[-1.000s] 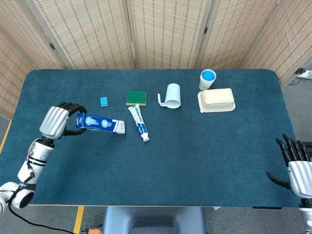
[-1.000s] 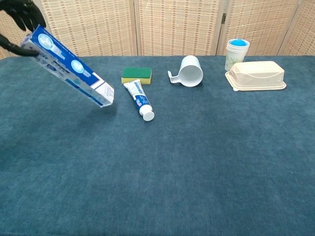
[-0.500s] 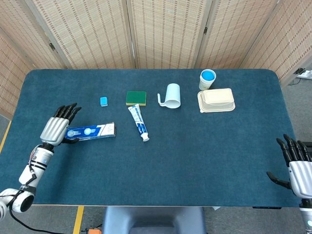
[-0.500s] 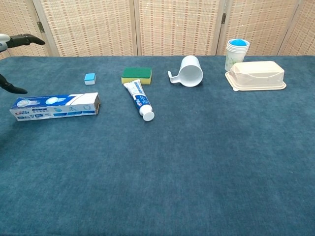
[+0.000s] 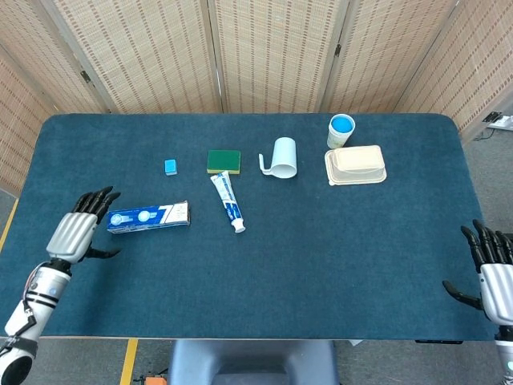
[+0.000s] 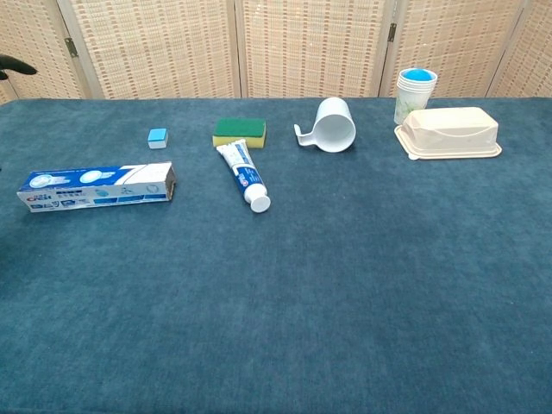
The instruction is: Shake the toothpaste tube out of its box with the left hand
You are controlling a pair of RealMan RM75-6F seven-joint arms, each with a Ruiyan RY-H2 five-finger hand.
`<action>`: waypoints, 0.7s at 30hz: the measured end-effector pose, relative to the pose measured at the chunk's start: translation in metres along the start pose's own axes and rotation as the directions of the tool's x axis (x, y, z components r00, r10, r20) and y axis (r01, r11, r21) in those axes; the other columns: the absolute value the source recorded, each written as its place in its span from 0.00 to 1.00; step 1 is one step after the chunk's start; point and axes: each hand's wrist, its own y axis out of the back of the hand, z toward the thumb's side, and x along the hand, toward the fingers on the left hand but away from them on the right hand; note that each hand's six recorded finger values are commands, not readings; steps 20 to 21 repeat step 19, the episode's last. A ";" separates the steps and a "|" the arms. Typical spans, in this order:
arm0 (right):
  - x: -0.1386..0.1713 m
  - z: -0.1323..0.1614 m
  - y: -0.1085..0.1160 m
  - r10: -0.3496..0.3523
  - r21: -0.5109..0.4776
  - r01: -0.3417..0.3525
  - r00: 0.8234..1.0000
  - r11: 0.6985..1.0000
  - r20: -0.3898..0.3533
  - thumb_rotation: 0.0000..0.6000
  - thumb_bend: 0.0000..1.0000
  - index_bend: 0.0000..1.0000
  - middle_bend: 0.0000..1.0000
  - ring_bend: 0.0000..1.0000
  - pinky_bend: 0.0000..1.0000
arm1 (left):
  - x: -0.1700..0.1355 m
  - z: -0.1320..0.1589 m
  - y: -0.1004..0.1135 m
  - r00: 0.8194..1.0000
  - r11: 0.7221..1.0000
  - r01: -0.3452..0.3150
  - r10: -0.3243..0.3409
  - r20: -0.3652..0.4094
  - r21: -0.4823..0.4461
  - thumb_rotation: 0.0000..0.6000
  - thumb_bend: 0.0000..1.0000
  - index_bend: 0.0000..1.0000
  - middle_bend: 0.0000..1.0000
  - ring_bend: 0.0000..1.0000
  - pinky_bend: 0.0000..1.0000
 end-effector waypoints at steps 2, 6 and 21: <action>-0.001 0.001 -0.002 0.010 0.000 -0.010 1.000 1.000 -0.003 1.00 0.22 0.00 0.00 0.00 0.00 | -0.014 -0.006 -0.001 1.000 1.000 -0.027 0.027 0.000 0.000 1.00 0.12 0.00 0.00 0.00 0.00; -0.003 0.002 -0.004 0.021 0.010 -0.021 1.000 1.000 -0.002 1.00 0.22 0.00 0.00 0.00 0.00 | -0.046 -0.026 -0.010 0.996 0.996 -0.083 0.084 -0.011 0.025 1.00 0.12 0.00 0.00 0.00 0.00; -0.012 0.003 -0.012 0.046 0.023 -0.046 0.999 0.999 0.019 1.00 0.22 0.00 0.00 0.00 0.00 | -0.096 -0.066 -0.024 0.985 0.986 -0.152 0.157 -0.067 0.071 1.00 0.12 0.00 0.00 0.00 0.00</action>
